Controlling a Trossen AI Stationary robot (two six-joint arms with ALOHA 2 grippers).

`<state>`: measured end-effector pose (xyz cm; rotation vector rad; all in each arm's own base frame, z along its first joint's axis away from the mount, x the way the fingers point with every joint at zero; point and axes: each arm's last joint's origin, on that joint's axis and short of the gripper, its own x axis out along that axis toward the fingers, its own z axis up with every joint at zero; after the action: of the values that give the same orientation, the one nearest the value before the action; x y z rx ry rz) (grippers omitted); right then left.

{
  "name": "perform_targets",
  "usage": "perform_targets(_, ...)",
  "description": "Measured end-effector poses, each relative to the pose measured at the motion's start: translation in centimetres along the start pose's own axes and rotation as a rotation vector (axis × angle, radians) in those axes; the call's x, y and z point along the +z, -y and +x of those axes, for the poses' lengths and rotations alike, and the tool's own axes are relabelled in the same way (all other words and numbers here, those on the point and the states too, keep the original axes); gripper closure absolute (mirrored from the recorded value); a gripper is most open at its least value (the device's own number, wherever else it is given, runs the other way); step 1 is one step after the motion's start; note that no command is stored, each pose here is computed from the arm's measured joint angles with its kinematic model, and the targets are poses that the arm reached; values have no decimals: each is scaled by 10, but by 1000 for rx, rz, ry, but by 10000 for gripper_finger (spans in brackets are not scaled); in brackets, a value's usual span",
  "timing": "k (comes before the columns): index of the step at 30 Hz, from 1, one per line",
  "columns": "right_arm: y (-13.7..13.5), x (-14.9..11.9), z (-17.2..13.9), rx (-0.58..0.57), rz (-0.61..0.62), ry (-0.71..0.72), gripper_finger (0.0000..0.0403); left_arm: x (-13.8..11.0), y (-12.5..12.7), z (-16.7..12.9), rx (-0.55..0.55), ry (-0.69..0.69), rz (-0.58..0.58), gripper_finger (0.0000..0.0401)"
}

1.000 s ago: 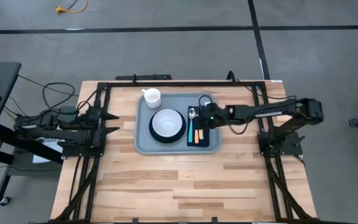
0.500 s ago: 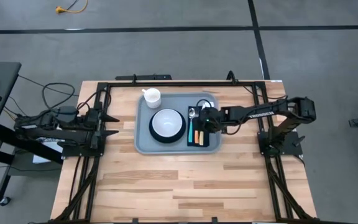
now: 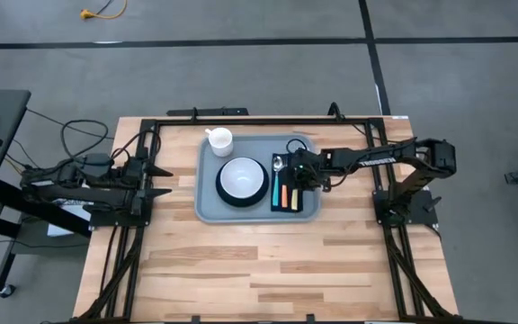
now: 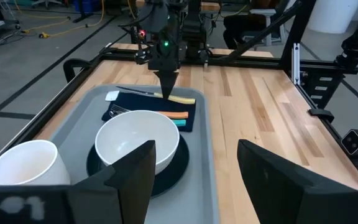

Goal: Set up tray
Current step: Put the yellow knife on top of the black napkin to the right of the orange fork

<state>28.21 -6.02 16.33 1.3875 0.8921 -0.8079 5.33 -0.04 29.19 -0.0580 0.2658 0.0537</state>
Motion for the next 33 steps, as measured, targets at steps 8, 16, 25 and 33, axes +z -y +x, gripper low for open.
perform_targets(8,6,8,8,-42,-25,-4,376,0,0,0,0,0,0,187)
perform_targets(16,-5,13,27,-82,-87,-34,376,0,0,0,1,1,11,187)
perform_targets(25,-16,28,30,-162,-90,-59,376,0,0,0,1,0,11,187)
perform_targets(33,-16,28,28,-168,-73,-49,374,0,0,0,1,0,10,187)
